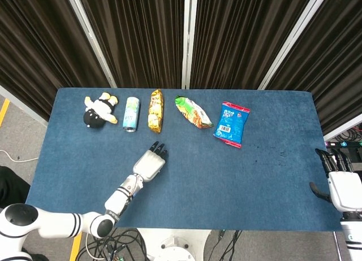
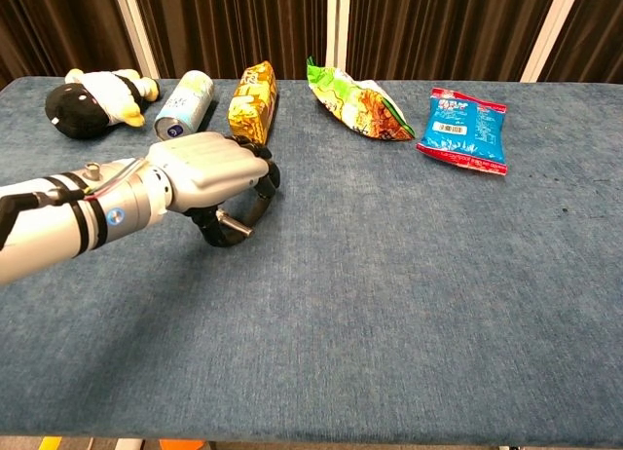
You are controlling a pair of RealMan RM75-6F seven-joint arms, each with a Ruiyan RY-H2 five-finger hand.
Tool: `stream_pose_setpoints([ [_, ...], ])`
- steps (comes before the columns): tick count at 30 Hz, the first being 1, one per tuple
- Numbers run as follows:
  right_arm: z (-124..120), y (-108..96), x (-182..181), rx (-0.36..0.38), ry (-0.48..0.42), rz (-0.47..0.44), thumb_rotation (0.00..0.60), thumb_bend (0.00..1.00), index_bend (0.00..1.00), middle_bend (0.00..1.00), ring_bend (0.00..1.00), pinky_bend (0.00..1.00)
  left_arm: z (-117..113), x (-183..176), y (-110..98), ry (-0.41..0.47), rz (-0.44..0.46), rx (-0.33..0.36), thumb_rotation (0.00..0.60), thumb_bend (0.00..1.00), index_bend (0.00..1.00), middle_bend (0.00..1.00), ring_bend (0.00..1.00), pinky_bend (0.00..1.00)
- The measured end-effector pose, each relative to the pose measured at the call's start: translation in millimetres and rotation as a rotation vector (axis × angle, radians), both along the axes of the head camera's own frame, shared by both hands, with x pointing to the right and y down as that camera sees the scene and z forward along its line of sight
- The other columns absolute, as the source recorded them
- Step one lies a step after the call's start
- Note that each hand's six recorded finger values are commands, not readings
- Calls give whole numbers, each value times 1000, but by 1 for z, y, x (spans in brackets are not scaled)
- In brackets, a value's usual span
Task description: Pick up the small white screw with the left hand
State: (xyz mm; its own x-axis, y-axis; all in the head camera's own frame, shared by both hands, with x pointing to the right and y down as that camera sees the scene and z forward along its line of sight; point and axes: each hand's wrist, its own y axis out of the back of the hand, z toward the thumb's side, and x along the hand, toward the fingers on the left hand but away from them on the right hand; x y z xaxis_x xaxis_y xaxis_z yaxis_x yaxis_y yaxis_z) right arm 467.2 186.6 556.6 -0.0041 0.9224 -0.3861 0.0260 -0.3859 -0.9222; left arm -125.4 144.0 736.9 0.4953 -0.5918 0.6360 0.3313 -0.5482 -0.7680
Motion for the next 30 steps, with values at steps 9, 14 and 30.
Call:
stream_pose_setpoints([
  [9, 0, 1, 1, -1, 0, 3, 600, 176, 82, 122, 0, 37, 2, 0, -2, 9, -21, -3, 600, 380, 573, 195, 25, 0],
  [14, 0, 1, 1, 0, 0, 4, 600, 176, 82, 122, 0, 37, 0, -1, -3, 51, -63, -28, 600, 388, 577, 197, 25, 0],
  [30, 1, 1, 0, -5, -2, 2, 600, 176, 82, 122, 0, 37, -10, -14, -13, 336, -344, -237, 600, 382, 569, 198, 25, 0],
])
